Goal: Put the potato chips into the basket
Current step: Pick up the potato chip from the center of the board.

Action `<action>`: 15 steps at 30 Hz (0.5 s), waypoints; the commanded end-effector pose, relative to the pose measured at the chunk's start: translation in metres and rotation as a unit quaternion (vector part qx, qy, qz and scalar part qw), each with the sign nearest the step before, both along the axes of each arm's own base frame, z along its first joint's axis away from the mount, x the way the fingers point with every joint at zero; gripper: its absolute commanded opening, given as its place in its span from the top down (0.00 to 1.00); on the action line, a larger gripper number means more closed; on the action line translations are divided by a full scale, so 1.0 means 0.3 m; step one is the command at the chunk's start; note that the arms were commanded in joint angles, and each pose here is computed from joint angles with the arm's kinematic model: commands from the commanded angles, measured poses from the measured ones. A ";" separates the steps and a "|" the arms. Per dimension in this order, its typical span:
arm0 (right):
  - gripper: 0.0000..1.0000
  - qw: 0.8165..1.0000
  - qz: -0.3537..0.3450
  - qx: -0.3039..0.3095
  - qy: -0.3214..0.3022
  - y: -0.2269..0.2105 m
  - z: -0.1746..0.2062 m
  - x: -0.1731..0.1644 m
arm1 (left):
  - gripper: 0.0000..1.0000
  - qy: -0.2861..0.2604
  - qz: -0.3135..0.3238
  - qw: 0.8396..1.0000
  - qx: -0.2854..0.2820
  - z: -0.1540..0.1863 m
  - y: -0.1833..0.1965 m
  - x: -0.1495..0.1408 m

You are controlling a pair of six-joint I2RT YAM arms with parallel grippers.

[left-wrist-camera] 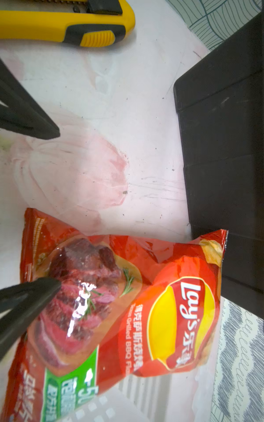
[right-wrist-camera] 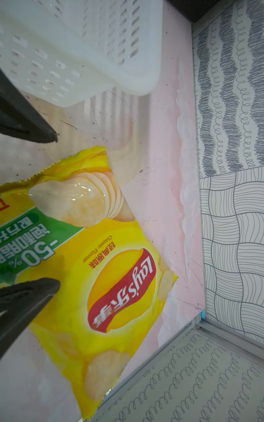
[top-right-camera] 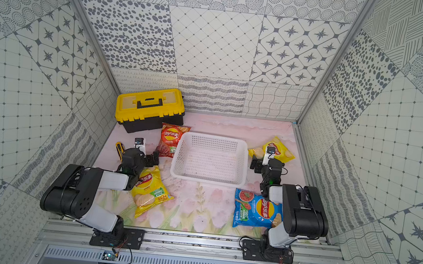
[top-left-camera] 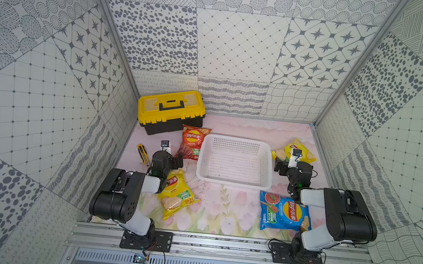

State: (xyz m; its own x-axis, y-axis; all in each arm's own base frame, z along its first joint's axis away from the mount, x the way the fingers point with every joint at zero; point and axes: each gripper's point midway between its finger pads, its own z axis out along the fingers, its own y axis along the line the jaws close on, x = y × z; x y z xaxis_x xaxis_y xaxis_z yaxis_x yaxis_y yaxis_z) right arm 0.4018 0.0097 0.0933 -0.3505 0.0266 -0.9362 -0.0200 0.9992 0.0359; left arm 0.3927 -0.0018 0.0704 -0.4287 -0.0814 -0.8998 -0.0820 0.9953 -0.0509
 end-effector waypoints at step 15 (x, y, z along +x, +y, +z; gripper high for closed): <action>0.03 1.000 0.004 -0.004 -0.024 0.005 0.041 0.015 | 0.00 -0.020 -0.013 1.000 0.005 0.028 -0.012 0.016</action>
State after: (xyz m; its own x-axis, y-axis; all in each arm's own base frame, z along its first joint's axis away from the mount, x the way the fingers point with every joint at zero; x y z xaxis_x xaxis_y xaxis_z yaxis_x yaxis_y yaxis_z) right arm 0.4018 0.0097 0.0933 -0.3505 0.0266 -0.9362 -0.0200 0.9992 0.0359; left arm 0.3927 -0.0018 0.0704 -0.4287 -0.0814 -0.8998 -0.0820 0.9953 -0.0509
